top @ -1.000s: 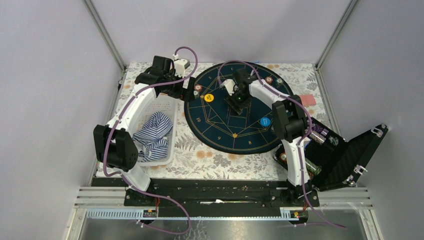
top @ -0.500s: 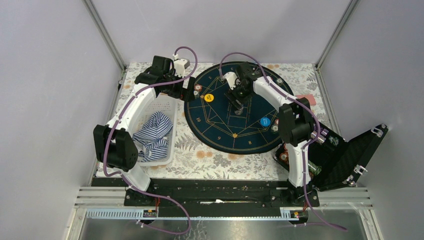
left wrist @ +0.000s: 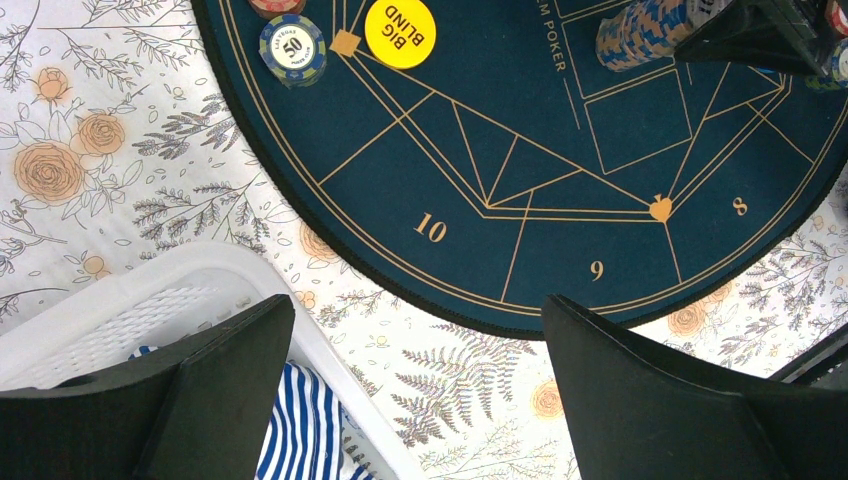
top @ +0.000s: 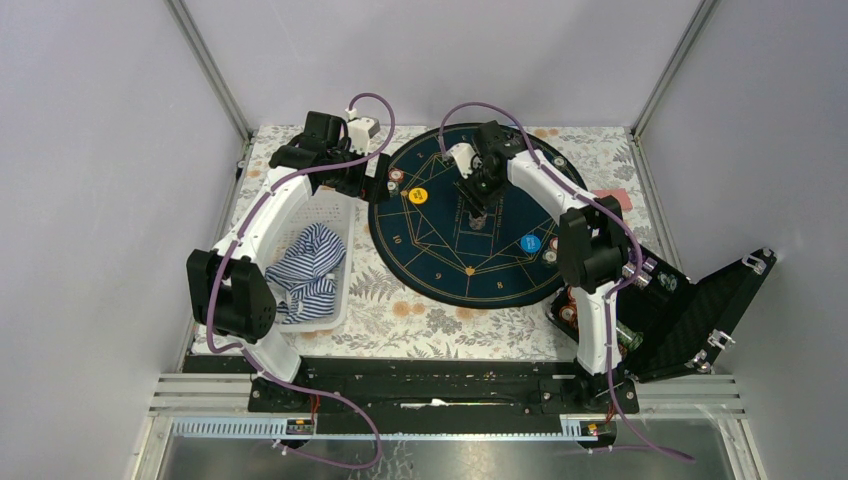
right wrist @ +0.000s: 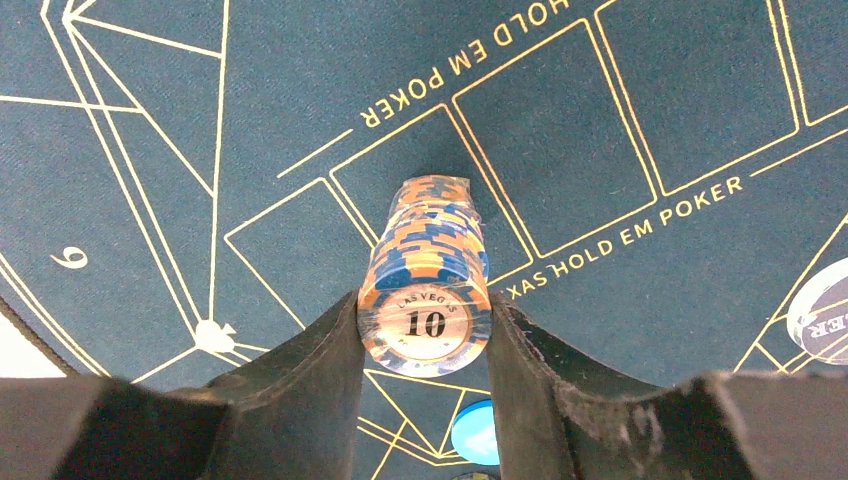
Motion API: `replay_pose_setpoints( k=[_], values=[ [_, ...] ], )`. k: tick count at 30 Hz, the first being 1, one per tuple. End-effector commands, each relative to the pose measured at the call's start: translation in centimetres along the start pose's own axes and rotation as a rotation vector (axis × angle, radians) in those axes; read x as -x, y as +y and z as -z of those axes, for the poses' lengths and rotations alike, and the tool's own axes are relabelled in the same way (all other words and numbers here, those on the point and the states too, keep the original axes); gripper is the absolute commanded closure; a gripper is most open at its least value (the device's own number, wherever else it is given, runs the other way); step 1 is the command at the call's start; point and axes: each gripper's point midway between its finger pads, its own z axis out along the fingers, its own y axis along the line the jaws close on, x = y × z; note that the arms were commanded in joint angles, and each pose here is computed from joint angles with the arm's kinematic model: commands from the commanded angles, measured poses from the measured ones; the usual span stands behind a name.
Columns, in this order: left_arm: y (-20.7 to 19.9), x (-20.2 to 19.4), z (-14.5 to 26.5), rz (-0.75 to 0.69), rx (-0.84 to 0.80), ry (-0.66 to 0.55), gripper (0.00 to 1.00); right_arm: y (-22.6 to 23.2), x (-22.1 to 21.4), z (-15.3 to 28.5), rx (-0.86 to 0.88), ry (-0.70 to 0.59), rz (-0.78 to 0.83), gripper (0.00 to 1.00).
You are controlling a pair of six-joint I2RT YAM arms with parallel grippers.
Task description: Distribute texas hold em gaming equipment
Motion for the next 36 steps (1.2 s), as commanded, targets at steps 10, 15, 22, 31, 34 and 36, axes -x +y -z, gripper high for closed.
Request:
replay_pose_setpoints(
  k=[10,15,22,31,34,36],
  values=[
    [-0.2,2.5,1.1,-0.018,-0.006,-0.082,0.01,-3.9,3.9,9.4,-0.084,-0.223,-0.096,0.65],
    [-0.2,2.6,1.2,-0.021,-0.005,-0.087,0.01,-9.8,0.5,11.0,-0.165,-0.244,-0.239,0.66],
    [-0.3,2.6,1.2,-0.020,-0.010,-0.087,0.01,-16.9,-5.3,10.8,-0.265,-0.227,-0.412,0.68],
    [-0.2,2.6,1.1,-0.020,-0.004,-0.085,0.01,-22.1,-9.1,8.5,-0.370,-0.190,-0.489,0.68],
    [-0.2,2.7,1.1,-0.021,-0.006,-0.085,0.01,-23.1,-9.6,7.3,-0.372,-0.185,-0.506,0.67],
    [-0.1,2.7,1.0,-0.021,-0.006,-0.084,0.01,-23.5,-9.8,6.5,-0.375,-0.176,-0.507,0.67]
  ],
)
